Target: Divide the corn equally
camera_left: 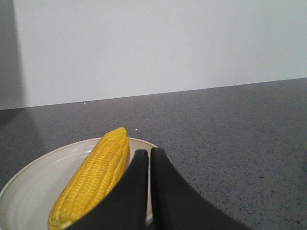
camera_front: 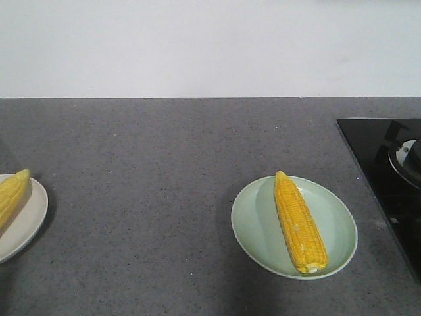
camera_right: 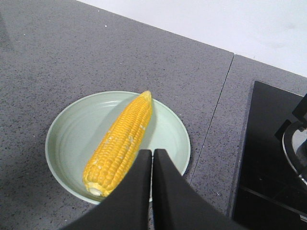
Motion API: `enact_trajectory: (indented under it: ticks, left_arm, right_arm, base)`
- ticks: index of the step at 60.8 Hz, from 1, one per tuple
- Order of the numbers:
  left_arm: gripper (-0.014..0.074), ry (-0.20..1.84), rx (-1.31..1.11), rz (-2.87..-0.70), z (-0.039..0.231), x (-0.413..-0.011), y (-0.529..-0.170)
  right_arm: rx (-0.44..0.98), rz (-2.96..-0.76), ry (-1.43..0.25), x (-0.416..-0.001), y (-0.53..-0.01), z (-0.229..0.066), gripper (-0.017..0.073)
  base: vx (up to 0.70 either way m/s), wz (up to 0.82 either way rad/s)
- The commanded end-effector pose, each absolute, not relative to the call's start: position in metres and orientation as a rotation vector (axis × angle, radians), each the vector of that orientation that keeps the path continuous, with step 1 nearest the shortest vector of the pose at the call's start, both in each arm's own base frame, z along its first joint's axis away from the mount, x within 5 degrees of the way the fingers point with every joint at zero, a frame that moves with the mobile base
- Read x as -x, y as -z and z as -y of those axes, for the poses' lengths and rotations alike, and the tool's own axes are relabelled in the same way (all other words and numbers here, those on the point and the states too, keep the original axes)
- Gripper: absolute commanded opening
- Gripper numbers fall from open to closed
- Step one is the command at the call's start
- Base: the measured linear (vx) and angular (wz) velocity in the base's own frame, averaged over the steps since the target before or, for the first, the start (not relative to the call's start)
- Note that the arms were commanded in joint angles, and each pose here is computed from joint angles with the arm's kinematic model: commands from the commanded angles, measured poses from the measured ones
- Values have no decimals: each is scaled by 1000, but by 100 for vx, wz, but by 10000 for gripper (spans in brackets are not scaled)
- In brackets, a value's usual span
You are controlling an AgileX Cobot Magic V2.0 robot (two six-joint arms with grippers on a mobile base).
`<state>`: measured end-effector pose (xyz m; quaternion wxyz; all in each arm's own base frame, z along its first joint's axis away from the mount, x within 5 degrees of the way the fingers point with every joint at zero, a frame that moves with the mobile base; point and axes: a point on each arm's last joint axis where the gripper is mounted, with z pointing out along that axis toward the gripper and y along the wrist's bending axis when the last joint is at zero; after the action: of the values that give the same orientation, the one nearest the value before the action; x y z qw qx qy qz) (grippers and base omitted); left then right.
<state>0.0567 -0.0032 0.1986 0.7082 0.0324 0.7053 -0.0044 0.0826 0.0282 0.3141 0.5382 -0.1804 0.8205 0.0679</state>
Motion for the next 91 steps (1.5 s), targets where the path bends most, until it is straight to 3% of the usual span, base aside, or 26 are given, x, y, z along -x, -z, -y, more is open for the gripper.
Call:
enact_trajectory:
  ticks: [1,31,54,70,91]
  left_arm:
    - [-7,13,-53,-1485,2,-55,-205]
    - [-7,13,-53,-1485,2,-55,-205]
    - [-7,13,-53,-1485,2,-55,-205]
    - [-7,13,-53,-1486,2,-55,-205]
    - [-7,13,-53,-1486,2,-55,-205]
  right_arm:
    - [389,-1878,-150,-86,-327,-27,-4]
    - [384,-1828,-143,-79,-324,-26,-4]
    - [200,-1631,-60,-56,-237,-12,-4]
    - [24,-1458,-116,-56,-205,-5,-4]
    - [69,-1436,-73,-56,-208,-5,-4]
  base:
    - [0,0]
    - [0,0]
    - [0,0]
    - [0,0]
    - [0,0]
